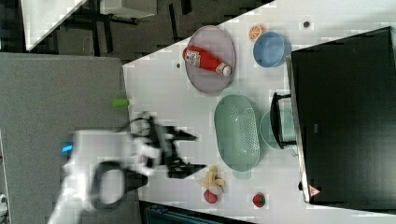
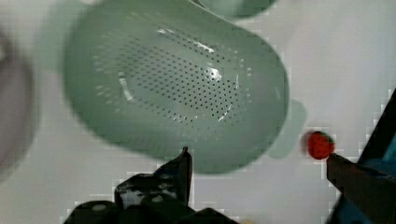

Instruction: Drag strainer right to left.

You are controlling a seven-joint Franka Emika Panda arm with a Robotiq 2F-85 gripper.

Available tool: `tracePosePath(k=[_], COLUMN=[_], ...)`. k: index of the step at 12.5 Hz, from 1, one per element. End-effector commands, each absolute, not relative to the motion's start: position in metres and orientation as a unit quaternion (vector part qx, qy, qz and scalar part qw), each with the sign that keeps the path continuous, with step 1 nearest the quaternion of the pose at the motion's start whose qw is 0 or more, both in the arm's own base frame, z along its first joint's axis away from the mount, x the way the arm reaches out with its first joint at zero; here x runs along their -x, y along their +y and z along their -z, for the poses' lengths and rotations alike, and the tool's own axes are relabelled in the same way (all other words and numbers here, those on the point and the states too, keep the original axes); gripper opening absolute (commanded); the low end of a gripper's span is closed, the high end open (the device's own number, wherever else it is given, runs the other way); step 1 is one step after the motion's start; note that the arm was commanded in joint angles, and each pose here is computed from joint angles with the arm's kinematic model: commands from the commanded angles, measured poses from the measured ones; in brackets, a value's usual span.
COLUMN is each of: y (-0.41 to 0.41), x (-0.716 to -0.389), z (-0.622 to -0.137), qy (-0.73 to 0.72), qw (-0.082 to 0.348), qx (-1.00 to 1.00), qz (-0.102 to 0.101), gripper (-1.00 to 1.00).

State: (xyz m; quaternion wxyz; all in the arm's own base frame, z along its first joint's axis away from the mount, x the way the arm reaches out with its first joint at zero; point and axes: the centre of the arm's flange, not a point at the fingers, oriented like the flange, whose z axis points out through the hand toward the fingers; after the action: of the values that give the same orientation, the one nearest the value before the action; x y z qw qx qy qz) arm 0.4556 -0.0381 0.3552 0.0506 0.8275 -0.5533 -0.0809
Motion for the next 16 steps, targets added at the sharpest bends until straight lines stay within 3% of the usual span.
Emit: tracePosePath(k=[1, 4, 10, 16], y=[-0.024, -0.018, 0.023, 0.048], x=[-0.46, -0.473, -0.471, -0.464], z=[-0.327, -0.27, -0.18, -0.146], qy=[-0.595, -0.599, -0.688, -0.669], qw=[0.041, 0.026, 0.006, 0.009], qx=[-0.801, -0.8, -0.726, -0.743], qz=[0.04, 0.019, 0.003, 0.012], gripper=[1.0, 1.0, 1.0, 1.0])
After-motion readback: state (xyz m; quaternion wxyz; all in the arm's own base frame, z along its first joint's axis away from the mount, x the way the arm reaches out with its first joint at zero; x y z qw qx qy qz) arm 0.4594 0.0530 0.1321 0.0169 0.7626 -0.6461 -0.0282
